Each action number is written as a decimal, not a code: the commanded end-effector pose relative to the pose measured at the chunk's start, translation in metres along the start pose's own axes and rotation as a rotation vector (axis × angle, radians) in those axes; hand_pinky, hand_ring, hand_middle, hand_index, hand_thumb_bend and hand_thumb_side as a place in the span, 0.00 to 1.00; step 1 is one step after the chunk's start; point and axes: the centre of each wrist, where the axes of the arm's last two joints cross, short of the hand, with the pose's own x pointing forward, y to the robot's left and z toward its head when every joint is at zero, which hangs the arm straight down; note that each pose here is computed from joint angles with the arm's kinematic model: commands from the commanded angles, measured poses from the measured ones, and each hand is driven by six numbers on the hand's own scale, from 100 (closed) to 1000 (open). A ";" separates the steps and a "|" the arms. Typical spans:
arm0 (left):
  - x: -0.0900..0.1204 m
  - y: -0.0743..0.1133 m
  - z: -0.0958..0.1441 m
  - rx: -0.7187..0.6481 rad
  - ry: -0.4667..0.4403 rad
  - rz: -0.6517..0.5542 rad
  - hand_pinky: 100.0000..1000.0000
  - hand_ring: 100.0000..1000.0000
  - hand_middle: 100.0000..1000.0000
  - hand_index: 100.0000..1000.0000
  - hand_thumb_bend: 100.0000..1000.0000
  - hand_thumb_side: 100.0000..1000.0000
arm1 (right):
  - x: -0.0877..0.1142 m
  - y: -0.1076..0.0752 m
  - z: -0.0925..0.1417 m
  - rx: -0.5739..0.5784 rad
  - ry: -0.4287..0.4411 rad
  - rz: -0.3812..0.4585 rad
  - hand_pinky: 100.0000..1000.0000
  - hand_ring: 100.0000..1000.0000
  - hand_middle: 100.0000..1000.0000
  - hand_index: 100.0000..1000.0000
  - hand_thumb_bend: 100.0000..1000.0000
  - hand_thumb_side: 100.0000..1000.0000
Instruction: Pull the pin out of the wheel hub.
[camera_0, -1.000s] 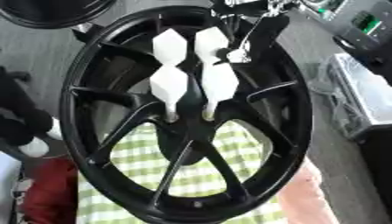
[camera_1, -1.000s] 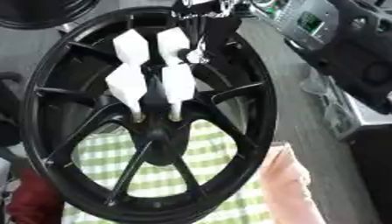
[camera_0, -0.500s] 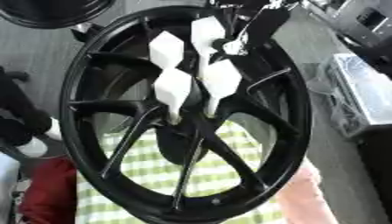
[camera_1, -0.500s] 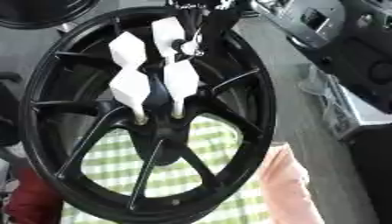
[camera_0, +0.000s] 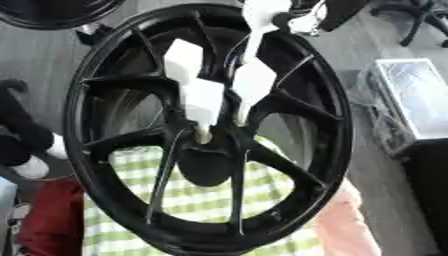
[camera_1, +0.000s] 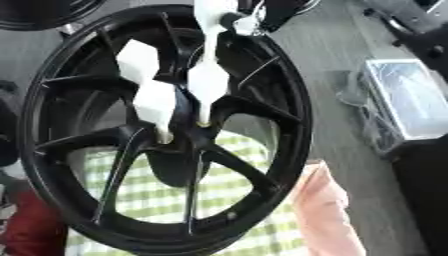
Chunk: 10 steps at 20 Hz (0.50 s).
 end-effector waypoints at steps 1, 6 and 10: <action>0.010 0.006 -0.006 -0.005 -0.038 -0.023 0.67 0.81 0.72 0.69 0.15 0.56 | 0.000 -0.019 0.040 -0.110 0.035 0.015 0.68 0.56 0.31 0.31 0.00 0.13; 0.014 0.004 -0.008 0.004 -0.054 -0.012 0.67 0.82 0.72 0.68 0.16 0.57 | -0.026 -0.009 0.115 -0.320 0.188 -0.056 0.67 0.56 0.31 0.31 0.00 0.05; 0.016 0.006 -0.009 0.024 -0.065 -0.005 0.67 0.81 0.72 0.68 0.15 0.56 | -0.058 0.004 0.165 -0.472 0.341 -0.116 0.67 0.55 0.31 0.31 0.00 0.02</action>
